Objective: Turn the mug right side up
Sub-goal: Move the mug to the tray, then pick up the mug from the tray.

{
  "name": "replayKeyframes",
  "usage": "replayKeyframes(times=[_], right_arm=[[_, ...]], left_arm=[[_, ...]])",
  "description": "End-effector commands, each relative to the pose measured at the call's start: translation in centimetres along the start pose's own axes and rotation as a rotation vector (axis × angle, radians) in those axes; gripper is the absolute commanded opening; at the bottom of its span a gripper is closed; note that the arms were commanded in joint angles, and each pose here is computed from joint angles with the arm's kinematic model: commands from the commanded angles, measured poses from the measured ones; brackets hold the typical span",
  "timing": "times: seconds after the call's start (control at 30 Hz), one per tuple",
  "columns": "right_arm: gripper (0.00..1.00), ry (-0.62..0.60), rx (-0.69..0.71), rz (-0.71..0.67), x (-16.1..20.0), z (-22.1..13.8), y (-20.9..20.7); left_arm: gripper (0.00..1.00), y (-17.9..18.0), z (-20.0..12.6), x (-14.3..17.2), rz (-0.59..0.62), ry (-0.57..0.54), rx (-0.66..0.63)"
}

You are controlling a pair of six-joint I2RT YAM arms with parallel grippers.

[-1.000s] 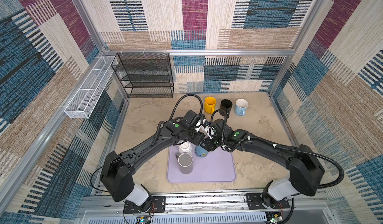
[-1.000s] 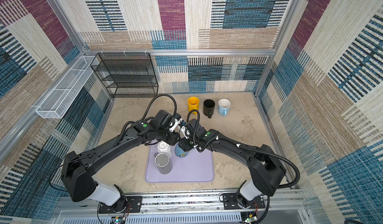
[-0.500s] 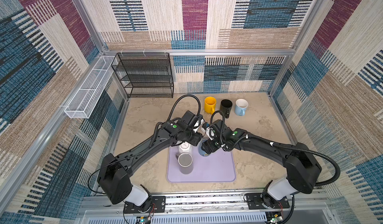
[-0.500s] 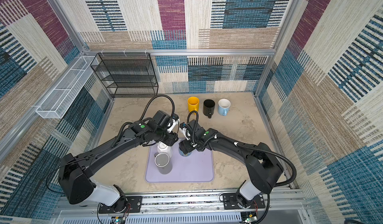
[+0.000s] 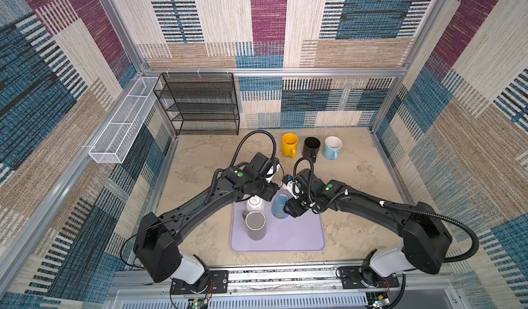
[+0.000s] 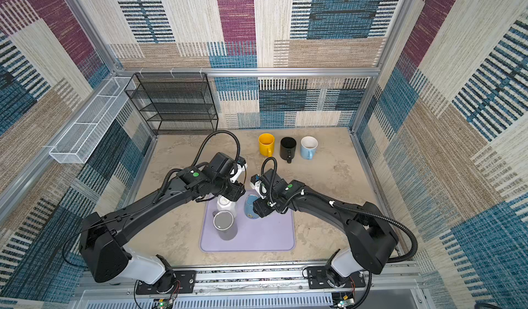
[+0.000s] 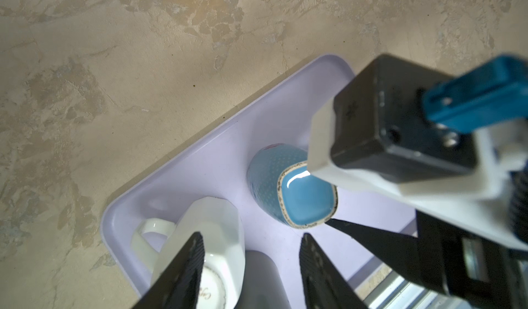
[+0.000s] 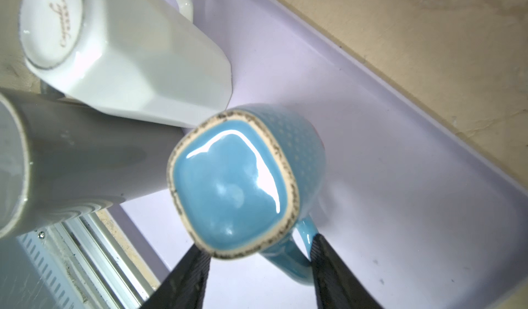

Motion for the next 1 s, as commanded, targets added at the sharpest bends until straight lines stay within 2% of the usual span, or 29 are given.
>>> replayKeyframes(times=[0.0, 0.33, 0.63, 0.97], right_arm=[[0.50, 0.016, -0.006, -0.004, 0.2, 0.0, 0.1], [0.42, 0.116, 0.047, -0.034, 0.3, 0.7, -0.3], [0.42, 0.181, 0.105, -0.062, -0.3, 1.3, -0.6], [0.43, 0.220, 0.200, -0.119, -0.8, 1.2, -1.7]], left_arm=[[0.55, 0.3, -0.4, -0.2, 0.016, -0.010, -0.018], [0.55, 1.1, -1.1, 0.4, 0.000, 0.000, -0.046], [0.55, 2.6, -3.5, 0.7, -0.014, -0.034, -0.091], [0.55, 2.8, -3.1, 1.4, -0.030, -0.033, -0.084]])
Point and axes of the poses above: each gripper's point midway between its finger pads, its own z axis out along the fingers, its own y axis along the line the jaws close on, x = y × z, the point moved 3 cm from there along -z, back along the fingers, and after that the axes turned 15 degrees about z, right-handed, at the moved point
